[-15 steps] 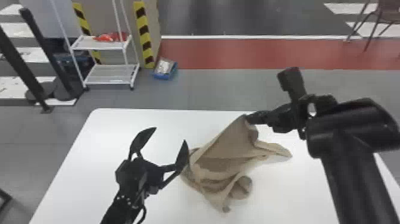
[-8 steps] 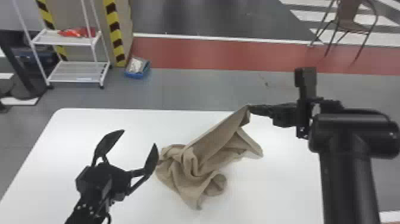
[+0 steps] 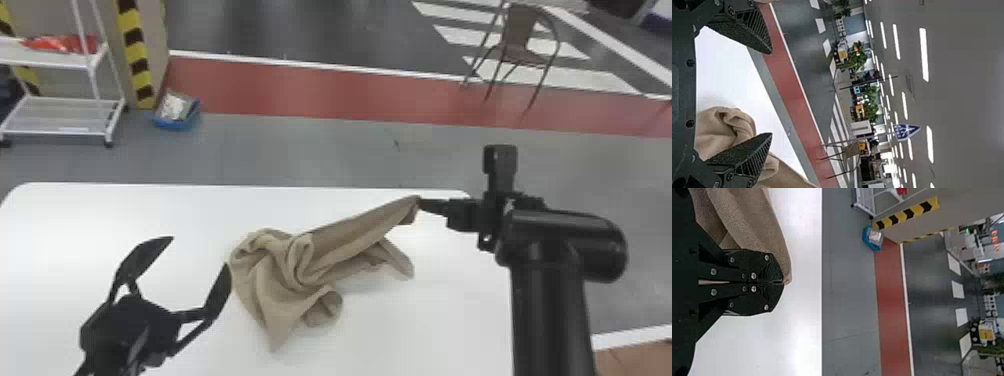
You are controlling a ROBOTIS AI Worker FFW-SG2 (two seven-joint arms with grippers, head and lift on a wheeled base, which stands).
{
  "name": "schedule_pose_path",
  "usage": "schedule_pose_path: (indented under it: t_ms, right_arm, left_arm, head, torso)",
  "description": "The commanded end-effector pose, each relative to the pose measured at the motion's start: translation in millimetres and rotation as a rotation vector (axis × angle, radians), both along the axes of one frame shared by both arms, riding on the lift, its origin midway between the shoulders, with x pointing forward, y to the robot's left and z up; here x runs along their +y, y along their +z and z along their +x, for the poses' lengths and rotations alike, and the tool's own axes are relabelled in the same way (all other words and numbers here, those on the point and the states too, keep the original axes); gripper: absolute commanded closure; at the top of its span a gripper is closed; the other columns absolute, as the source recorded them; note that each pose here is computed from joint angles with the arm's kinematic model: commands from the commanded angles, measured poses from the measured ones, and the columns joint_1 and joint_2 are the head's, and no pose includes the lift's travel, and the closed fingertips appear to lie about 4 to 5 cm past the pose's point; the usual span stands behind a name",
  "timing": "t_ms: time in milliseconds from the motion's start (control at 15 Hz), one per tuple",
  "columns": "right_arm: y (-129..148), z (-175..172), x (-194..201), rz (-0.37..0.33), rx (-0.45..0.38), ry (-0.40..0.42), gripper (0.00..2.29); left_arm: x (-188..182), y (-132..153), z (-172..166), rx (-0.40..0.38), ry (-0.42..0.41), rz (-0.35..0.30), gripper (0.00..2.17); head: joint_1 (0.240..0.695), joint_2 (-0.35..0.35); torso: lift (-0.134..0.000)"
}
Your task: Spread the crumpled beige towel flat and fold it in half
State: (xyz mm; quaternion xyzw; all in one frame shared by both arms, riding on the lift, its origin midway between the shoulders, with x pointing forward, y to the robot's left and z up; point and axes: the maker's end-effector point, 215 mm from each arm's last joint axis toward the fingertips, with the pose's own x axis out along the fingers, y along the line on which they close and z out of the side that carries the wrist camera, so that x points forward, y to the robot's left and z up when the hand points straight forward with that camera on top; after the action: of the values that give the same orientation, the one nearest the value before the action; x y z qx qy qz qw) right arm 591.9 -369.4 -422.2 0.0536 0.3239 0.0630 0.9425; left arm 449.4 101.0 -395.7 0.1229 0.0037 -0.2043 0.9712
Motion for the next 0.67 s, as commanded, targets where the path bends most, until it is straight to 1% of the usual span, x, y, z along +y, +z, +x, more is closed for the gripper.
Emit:
schedule_pose_path:
  t_ms: [0,67,133,200,267,333,400,467,600]
  right_arm:
    - [-27.1,-6.8,-6.5,0.021,0.077,-0.032,1.21]
    - [-33.4,-8.6,-4.3,0.002,0.073,-0.018,1.21]
    - [-36.0,-10.2,-2.0,0.008,0.077,-0.018,1.21]
    - [-36.8,-10.0,-0.9,0.016,0.075,-0.026,1.21]
    - [-40.2,-13.4,-1.7,0.036,0.075,-0.034,1.21]
    - [-37.9,-17.7,5.2,0.08,0.065,-0.036,1.21]
    - [-33.9,-24.9,13.4,0.114,0.075,-0.034,1.21]
    - [-24.1,-31.9,17.1,0.13,0.095,-0.042,1.21]
    - [-8.9,-37.4,23.9,0.134,0.098,-0.04,1.21]
  left_arm:
    - [-13.2,-6.8,-4.0,0.019,-0.02,0.011,0.16]
    - [-13.7,-10.7,-3.9,0.032,-0.019,0.014,0.16]
    - [-15.0,-22.5,-4.8,0.076,-0.021,0.016,0.17]
    - [-17.4,-33.4,-5.8,0.122,-0.032,0.001,0.17]
    - [-19.5,-38.7,-4.1,0.152,-0.04,-0.015,0.17]
    - [-27.1,-55.0,-6.3,0.212,-0.052,-0.022,0.17]
    - [-32.4,-68.3,-6.1,0.263,-0.059,-0.02,0.19]
    - [-35.0,-86.2,-5.6,0.334,-0.062,-0.026,0.19]
    - [-33.5,-117.7,-11.7,0.476,-0.063,-0.033,0.2]
  head:
    - [0.695,-0.27]
    - [0.695,-0.283]
    - [0.695,-0.292]
    - [0.695,-0.296]
    - [0.695,-0.301]
    - [0.695,-0.303]
    - [0.695,-0.304]
    - [0.695,-0.305]
    - [0.695,-0.307]
  torso:
    - [0.0]
    - [0.0]
    - [0.0]
    - [0.0]
    - [0.0]
    - [0.0]
    - [0.0]
    - [0.0]
    - [0.0]
